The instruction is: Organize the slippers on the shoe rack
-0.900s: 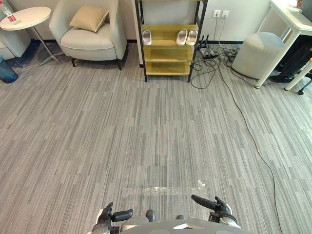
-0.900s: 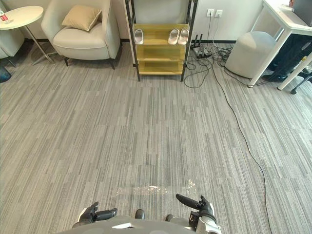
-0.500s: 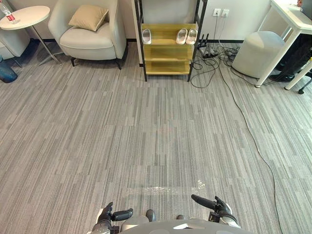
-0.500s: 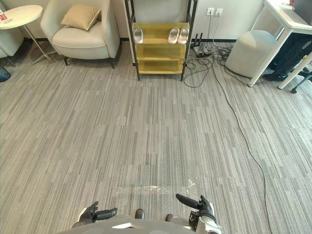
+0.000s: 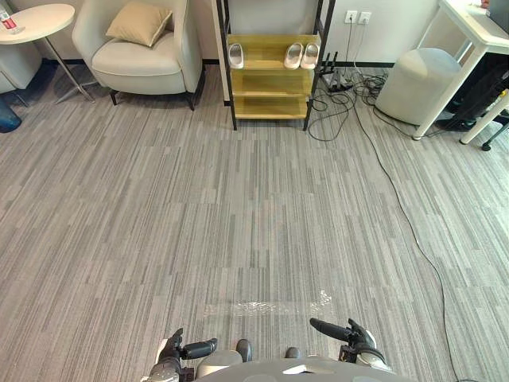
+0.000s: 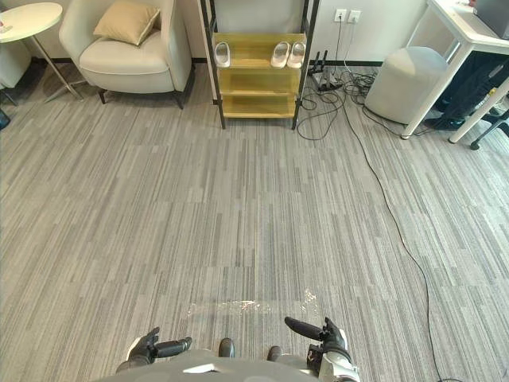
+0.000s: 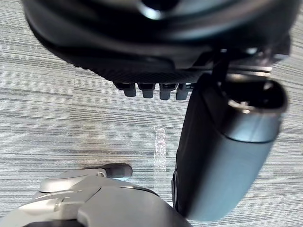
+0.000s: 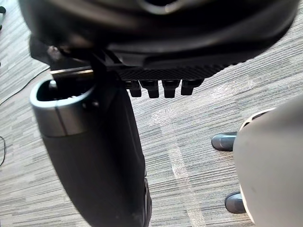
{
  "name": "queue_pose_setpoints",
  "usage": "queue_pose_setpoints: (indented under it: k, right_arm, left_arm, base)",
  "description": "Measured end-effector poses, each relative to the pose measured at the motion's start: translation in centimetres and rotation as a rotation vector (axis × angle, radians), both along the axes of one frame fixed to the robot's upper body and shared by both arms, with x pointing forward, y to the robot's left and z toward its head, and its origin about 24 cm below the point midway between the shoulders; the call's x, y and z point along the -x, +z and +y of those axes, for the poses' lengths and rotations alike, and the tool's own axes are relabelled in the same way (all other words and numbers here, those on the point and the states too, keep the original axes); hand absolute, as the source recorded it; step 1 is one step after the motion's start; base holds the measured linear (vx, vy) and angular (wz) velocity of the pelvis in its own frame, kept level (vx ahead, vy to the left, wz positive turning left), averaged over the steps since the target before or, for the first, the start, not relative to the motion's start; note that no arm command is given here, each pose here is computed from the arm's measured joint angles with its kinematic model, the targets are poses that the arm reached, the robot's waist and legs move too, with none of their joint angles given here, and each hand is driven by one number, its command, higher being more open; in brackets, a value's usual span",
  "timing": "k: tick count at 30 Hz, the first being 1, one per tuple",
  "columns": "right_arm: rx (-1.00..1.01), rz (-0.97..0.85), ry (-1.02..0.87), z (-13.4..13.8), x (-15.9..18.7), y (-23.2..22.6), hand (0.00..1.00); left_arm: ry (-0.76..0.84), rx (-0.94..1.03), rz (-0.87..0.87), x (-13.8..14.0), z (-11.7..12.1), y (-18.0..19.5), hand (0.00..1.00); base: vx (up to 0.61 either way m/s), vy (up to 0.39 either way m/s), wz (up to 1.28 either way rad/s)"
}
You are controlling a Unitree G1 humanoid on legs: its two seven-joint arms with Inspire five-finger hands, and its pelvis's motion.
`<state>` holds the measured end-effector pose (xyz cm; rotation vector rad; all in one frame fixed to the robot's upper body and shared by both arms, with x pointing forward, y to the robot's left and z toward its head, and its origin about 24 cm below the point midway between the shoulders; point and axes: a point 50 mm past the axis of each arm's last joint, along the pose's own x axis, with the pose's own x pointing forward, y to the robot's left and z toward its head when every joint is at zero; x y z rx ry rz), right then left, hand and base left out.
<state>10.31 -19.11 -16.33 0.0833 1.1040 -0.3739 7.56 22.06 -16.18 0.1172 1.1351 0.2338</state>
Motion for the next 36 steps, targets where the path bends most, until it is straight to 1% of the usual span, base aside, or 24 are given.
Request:
queue_pose_setpoints:
  k: [4, 9, 11, 15, 18, 22, 24, 26, 28, 30, 33, 35, 36]
  right_arm:
    - [-0.001, -0.005, 0.015, 0.2, -0.3, 0.1, 1.0]
    - [0.017, -0.053, 0.013, -0.4, -1.4, 0.6, 1.0]
    - [0.011, -0.066, 0.011, -0.1, -1.7, 0.6, 1.0]
    - [0.021, -0.087, 0.016, -0.5, -2.5, 0.9, 1.0]
    - [0.04, -0.122, 0.025, -1.1, -3.9, 1.5, 1.0]
    - [0.032, -0.133, 0.028, -0.8, -3.9, 1.6, 1.0]
    - [0.061, -0.148, 0.049, -1.5, -4.5, 1.9, 1.0]
    - [0.063, -0.146, 0.057, -1.5, -4.4, 1.9, 1.0]
    - [0.045, -0.117, 0.048, -1.0, -3.6, 1.5, 1.0]
    - [0.028, -0.13, 0.028, -0.6, -3.9, 1.5, 1.0]
    - [0.023, -0.153, 0.005, -0.6, -4.7, 1.8, 1.0]
    - [0.021, -0.157, -0.014, -0.6, -4.8, 1.8, 1.0]
    - [0.041, -0.143, -0.026, -1.3, -4.2, 1.7, 1.0]
  left_arm:
    - [-0.001, -0.006, -0.013, -0.4, 0.3, 0.2, 1.0]
    - [-0.018, -0.007, -0.037, -1.2, 0.1, 0.3, 1.0]
    - [-0.043, -0.022, -0.042, -1.6, 0.5, 0.5, 1.0]
    - [-0.04, -0.018, -0.042, -1.9, 0.2, 0.5, 1.0]
    - [-0.04, 0.001, -0.05, -2.2, -0.7, 0.4, 1.0]
    - [-0.024, -0.001, -0.035, -1.6, -0.5, 0.2, 1.0]
    - [0.006, 0.027, -0.055, -2.0, -1.5, 0.2, 1.0]
    - [0.024, 0.035, -0.062, -2.0, -1.5, 0.2, 1.0]
    - [0.068, 0.041, -0.124, -2.9, -1.1, 0.6, 1.0]
    - [0.064, 0.034, -0.175, -4.1, -0.8, 1.1, 1.0]
    - [0.053, 0.04, -0.234, -5.8, -0.9, 1.8, 1.0]
    - [0.048, 0.035, -0.251, -6.4, -0.9, 2.1, 1.0]
    - [0.041, 0.038, -0.246, -6.4, -1.3, 2.0, 1.0]
  base:
    - [0.02, 0.017, -0.06]
    - [0.05, 0.1, -0.18]
    - [0.12, 0.112, 0.14]
    - [0.18, 0.028, 0.41]
    - [0.35, -0.064, 0.38]
    - [0.52, -0.188, 0.46]
    - [0.69, -0.269, 0.26]
    - [0.64, -0.252, 0.17]
    - [0.63, -0.236, 0.09]
    - [0.47, -0.1, -0.13]
    - [0.28, 0.028, -0.43]
    - [0.47, 0.194, -0.44]
    - [0.45, 0.239, -0.47]
